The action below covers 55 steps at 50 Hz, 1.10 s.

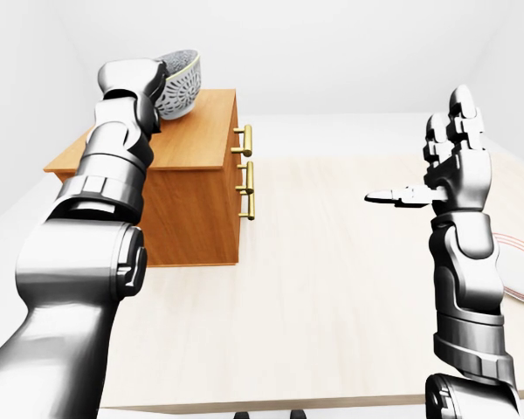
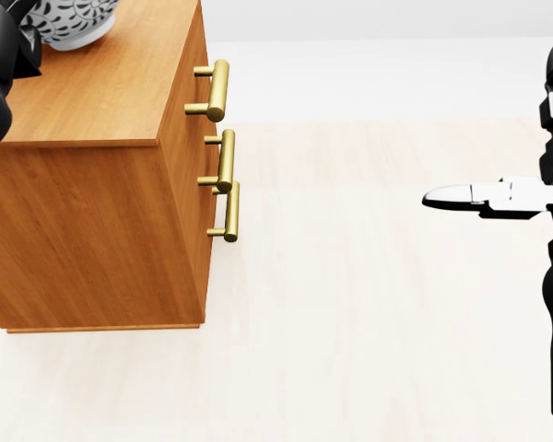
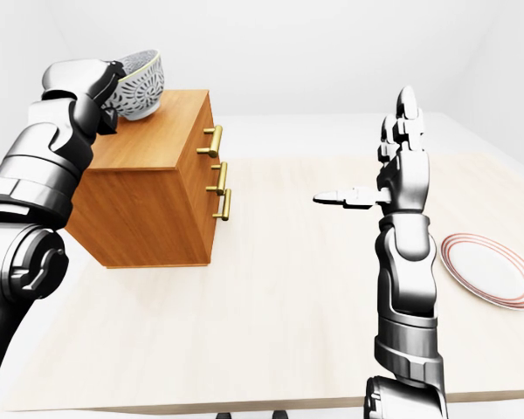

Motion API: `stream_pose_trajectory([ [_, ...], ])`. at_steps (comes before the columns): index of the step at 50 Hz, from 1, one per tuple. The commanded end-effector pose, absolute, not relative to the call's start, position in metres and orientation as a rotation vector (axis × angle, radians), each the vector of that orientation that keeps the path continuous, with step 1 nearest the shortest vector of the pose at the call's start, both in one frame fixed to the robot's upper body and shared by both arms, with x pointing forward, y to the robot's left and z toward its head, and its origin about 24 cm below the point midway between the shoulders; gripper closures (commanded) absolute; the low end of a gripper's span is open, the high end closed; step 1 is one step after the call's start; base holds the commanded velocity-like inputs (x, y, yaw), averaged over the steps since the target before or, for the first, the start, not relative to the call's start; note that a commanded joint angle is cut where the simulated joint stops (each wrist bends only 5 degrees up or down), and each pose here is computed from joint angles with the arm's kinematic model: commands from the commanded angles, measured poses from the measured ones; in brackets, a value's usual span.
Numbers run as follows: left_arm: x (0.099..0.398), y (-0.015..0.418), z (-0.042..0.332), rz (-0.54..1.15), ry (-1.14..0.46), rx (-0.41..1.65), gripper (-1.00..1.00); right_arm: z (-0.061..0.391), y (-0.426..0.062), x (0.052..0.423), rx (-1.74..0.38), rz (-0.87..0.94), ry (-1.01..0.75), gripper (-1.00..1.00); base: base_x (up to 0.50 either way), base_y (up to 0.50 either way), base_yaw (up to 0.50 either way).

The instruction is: Put the bowl on top of the cabinet.

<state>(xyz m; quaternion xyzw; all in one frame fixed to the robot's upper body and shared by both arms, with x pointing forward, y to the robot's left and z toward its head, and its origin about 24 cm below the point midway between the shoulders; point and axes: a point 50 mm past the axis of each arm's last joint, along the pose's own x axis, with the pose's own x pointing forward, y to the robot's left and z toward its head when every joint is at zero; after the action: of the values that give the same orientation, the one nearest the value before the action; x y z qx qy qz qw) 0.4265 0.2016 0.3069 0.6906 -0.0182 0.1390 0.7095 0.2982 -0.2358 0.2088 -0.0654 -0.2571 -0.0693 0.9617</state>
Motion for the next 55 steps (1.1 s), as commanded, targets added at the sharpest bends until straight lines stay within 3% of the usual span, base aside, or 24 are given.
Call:
stream_pose_trajectory([
  [1, 0.426, 0.205, 0.307, 0.329, -0.055, 1.507, 1.00, 0.207, -0.236, 0.299, -0.131, -0.141, -0.515, -1.00, 0.00, 0.00, 0.00],
  [14, 0.426, 0.205, 0.307, 0.329, -0.052, 1.513, 0.98, 0.207, -0.235, 0.299, -0.131, -0.138, -0.515, -1.00, 0.00, 0.00, 0.00],
  [16, 0.425, 0.204, 0.310, 0.334, -0.062, 1.516, 0.71, 0.207, -0.234, 0.299, -0.129, -0.138, -0.514, -1.00, 0.00, 0.00, 0.00],
  [17, 0.426, 0.203, 0.310, 0.330, -0.062, 1.517, 0.33, 0.207, -0.234, 0.299, -0.129, -0.138, -0.513, -1.00, 0.00, 0.00, 0.00],
  [19, 0.426, 0.202, 0.311, 0.329, -0.063, 1.520, 0.11, 0.206, -0.235, 0.299, -0.129, -0.140, -0.512, -1.00, 0.00, 0.00, 0.00],
  [33, 0.425, 0.201, 0.319, 0.343, -0.078, 1.541, 0.00, 0.203, -0.234, 0.301, -0.125, -0.137, -0.499, -1.00, 0.00, 0.00, 0.00],
  [34, 0.424, 0.199, 0.321, 0.346, -0.087, 1.541, -0.14, 0.203, -0.234, 0.301, -0.125, -0.137, -0.499, -1.00, 0.00, 0.00, 0.00],
  [35, 0.423, 0.198, 0.328, 0.356, -0.103, 1.550, -0.49, 0.204, -0.234, 0.301, -0.124, -0.136, -0.500, -1.00, 0.00, 0.00, 0.00],
  [37, 0.421, 0.196, 0.338, 0.369, -0.124, 1.549, -1.00, 0.203, -0.235, 0.301, -0.124, -0.137, -0.498, -1.00, 0.00, 0.00, 0.00],
  [55, 0.390, 0.172, 0.430, 0.501, -0.308, 1.635, -1.00, 0.201, -0.232, 0.301, -0.124, -0.130, -0.492, -1.00, 0.00, 0.00, 0.00],
])
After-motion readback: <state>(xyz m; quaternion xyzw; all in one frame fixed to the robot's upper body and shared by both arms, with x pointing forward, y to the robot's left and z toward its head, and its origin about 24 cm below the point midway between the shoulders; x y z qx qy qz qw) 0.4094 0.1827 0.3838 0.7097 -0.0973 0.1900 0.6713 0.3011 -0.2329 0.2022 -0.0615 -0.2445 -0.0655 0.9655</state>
